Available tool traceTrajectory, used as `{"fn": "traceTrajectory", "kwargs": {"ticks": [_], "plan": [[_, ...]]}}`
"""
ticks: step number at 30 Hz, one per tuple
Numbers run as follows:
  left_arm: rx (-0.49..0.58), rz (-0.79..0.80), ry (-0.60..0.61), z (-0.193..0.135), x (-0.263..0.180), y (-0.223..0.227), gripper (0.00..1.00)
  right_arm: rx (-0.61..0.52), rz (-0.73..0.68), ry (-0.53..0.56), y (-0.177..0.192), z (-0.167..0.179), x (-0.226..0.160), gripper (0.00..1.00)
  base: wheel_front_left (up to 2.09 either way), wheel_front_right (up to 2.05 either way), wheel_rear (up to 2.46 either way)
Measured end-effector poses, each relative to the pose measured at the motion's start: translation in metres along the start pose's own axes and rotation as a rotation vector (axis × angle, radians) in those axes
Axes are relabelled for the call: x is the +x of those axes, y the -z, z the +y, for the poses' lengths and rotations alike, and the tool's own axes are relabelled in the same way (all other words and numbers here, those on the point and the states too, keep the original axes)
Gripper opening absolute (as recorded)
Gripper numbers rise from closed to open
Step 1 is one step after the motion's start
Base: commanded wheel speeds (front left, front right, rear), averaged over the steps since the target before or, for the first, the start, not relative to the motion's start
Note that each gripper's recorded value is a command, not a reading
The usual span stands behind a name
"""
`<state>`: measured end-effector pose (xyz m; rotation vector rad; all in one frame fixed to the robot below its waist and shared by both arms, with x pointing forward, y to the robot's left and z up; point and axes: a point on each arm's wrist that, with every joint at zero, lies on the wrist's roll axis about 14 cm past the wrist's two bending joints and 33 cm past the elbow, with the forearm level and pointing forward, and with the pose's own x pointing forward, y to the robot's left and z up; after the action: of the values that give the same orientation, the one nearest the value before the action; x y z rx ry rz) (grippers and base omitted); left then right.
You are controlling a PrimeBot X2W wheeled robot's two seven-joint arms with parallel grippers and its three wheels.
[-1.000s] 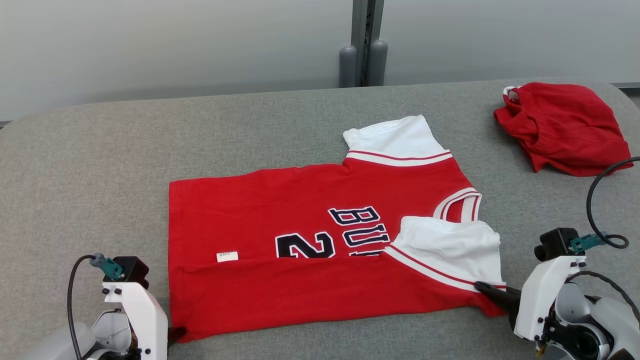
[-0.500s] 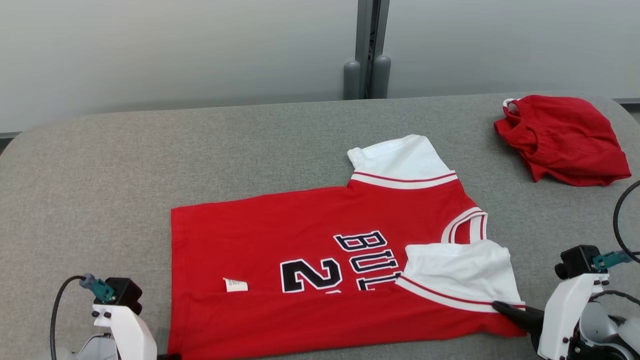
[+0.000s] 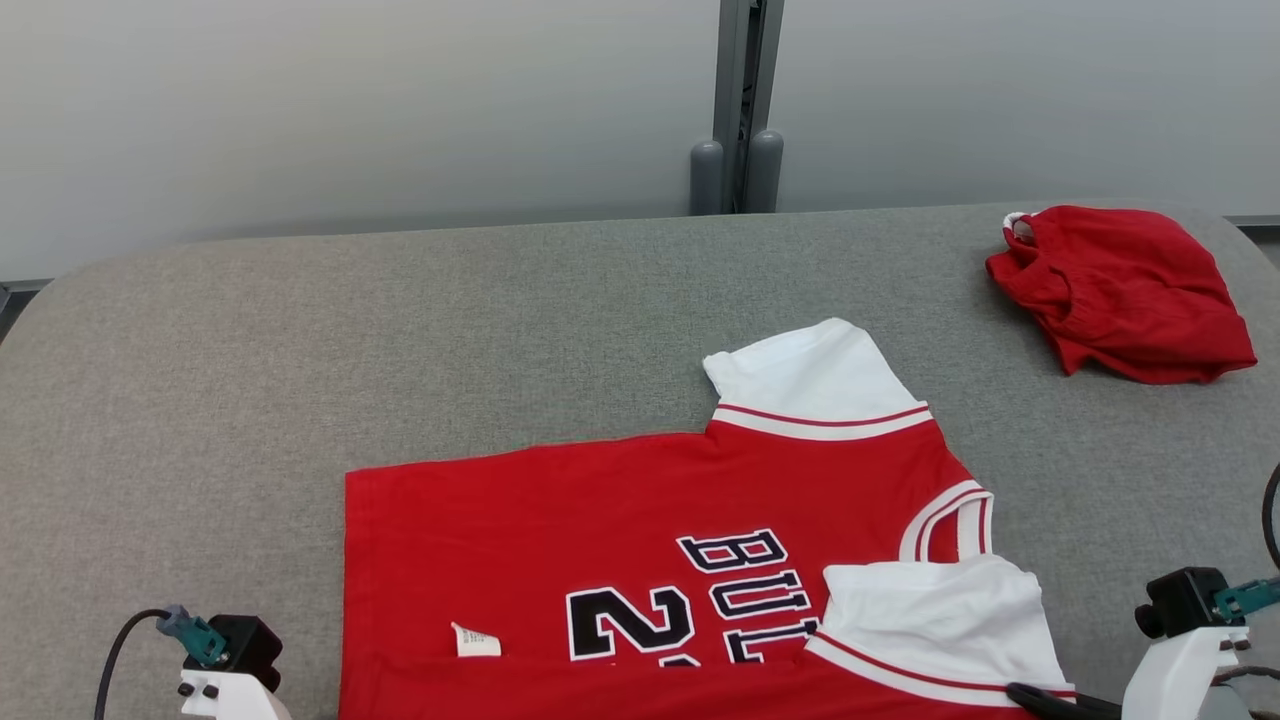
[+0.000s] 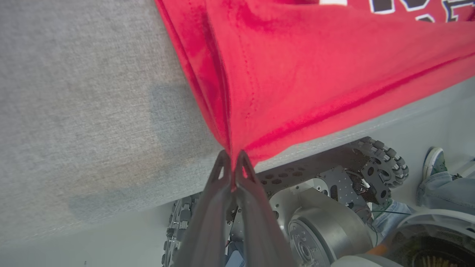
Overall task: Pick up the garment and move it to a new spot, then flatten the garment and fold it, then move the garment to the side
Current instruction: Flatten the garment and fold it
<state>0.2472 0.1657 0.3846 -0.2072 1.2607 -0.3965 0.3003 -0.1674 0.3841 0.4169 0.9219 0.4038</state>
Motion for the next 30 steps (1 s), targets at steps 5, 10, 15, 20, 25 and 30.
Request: {"fn": "traceTrajectory", "kwargs": {"ticks": [5,10,15,20,25,30], "plan": [[0.002,0.01,-0.006,0.0,0.001,0.001,0.0,0.005,0.011,0.0,0.005,0.002,-0.004,0.0,0.0,0.0,0.0],[0.012,0.021,-0.012,0.0,0.001,0.002,1.0,0.01,0.016,0.014,0.008,0.001,-0.008,1.0,0.0,0.0,0.0],[0.019,0.034,-0.01,0.0,0.001,0.005,1.0,0.007,0.003,0.026,0.004,0.003,-0.01,1.0,0.0,0.0,0.0],[0.016,0.039,-0.008,-0.001,0.002,0.004,1.0,0.003,-0.007,0.037,0.0,0.007,-0.012,1.0,0.0,0.0,0.0],[0.018,0.025,-0.013,0.001,0.001,0.001,1.0,-0.002,-0.024,0.051,-0.006,0.012,-0.016,1.0,0.0,0.0,0.0],[0.031,-0.07,-0.04,0.005,-0.006,-0.024,1.0,-0.024,-0.082,0.067,-0.025,0.015,-0.022,1.0,0.0,0.0,0.0]]}}
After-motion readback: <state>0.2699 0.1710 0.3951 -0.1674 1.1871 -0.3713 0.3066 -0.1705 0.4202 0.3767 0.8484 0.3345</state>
